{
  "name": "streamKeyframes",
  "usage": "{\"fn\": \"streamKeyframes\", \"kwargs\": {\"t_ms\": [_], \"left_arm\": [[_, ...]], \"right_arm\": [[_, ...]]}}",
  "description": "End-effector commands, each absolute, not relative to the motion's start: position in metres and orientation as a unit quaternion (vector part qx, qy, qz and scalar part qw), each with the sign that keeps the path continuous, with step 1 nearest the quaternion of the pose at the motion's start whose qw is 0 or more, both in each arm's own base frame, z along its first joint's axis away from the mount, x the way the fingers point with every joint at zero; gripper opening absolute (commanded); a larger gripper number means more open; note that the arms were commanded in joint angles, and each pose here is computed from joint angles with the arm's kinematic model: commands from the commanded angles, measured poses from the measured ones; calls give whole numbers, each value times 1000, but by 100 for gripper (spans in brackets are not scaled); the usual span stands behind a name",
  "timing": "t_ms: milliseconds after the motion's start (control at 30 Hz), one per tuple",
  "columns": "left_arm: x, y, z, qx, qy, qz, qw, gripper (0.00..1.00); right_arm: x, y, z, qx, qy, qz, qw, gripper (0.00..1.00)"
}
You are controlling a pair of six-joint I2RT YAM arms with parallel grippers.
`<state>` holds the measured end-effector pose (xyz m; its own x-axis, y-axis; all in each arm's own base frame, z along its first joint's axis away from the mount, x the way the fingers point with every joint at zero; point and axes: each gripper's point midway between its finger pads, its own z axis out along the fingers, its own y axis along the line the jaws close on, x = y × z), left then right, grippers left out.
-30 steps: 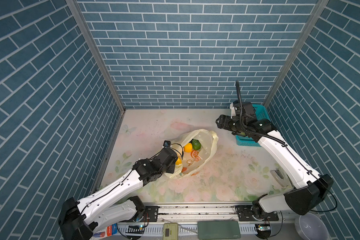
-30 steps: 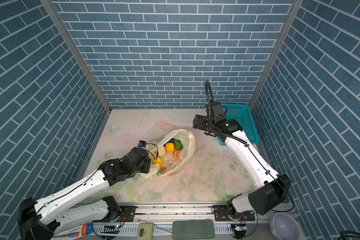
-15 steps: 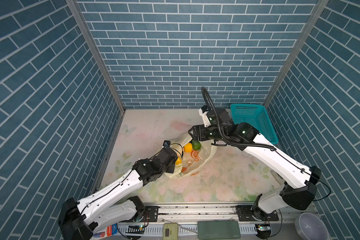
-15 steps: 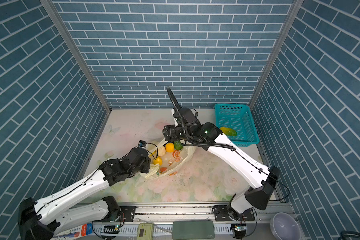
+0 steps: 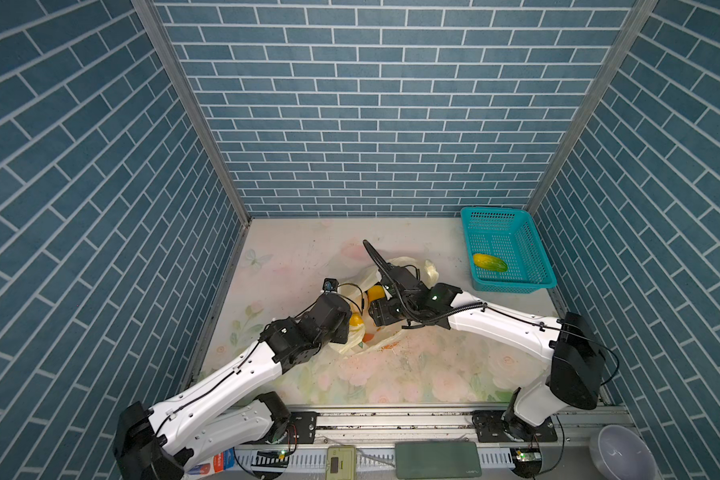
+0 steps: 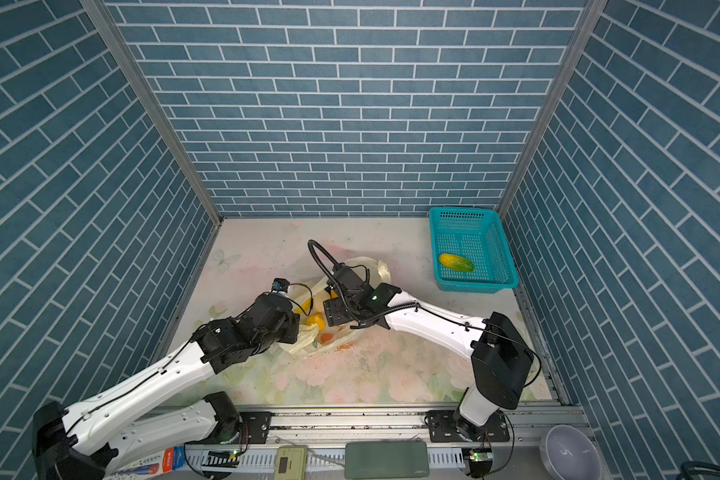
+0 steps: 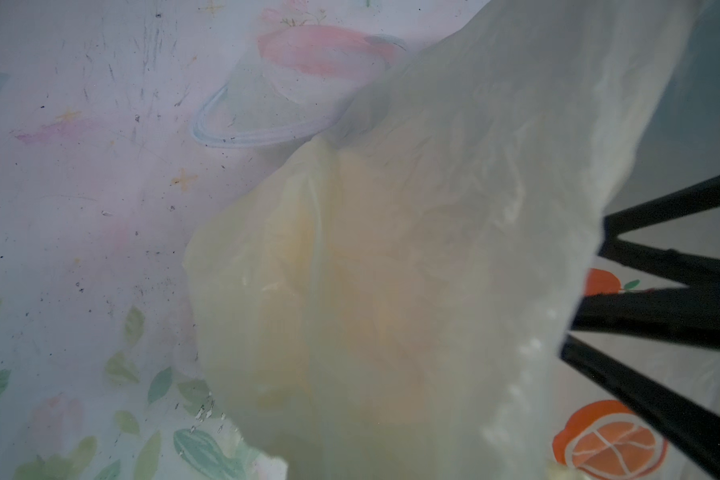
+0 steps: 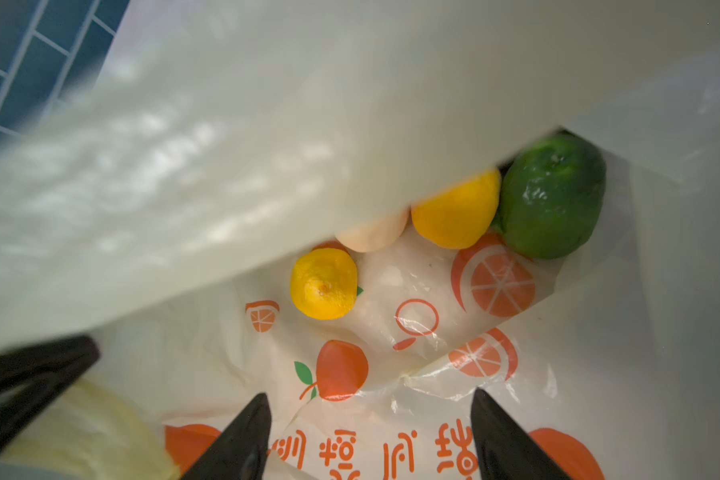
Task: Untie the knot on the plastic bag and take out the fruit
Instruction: 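Move the right gripper back over the bag opening, then lower the right gripper into the bag and grasp the yellow mango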
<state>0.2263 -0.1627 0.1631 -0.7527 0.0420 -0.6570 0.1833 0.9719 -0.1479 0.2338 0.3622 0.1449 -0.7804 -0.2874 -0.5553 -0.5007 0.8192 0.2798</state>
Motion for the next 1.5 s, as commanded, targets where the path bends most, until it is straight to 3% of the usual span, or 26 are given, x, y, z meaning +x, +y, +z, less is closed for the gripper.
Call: {"fn": "streamKeyframes", "kwargs": {"t_ms": [0, 333, 533, 833, 1467], "left_arm": [[230, -167, 172, 49, 926, -119, 355, 0], [235, -170, 180, 47, 922, -127, 362, 0], [230, -173, 170, 57, 927, -134, 346, 0], [223, -176, 158, 74, 931, -139, 330, 0], [220, -185, 151, 89, 932, -154, 315, 0]], "right_arm": [[243, 369, 130, -182, 916, 225, 277, 74], [246, 384, 70, -128, 929, 246, 244, 72], [267, 388, 72, -87, 929, 249, 260, 73], [332, 372, 73, 63, 932, 235, 270, 73], [368, 379, 45, 117, 927, 230, 272, 78]]}}
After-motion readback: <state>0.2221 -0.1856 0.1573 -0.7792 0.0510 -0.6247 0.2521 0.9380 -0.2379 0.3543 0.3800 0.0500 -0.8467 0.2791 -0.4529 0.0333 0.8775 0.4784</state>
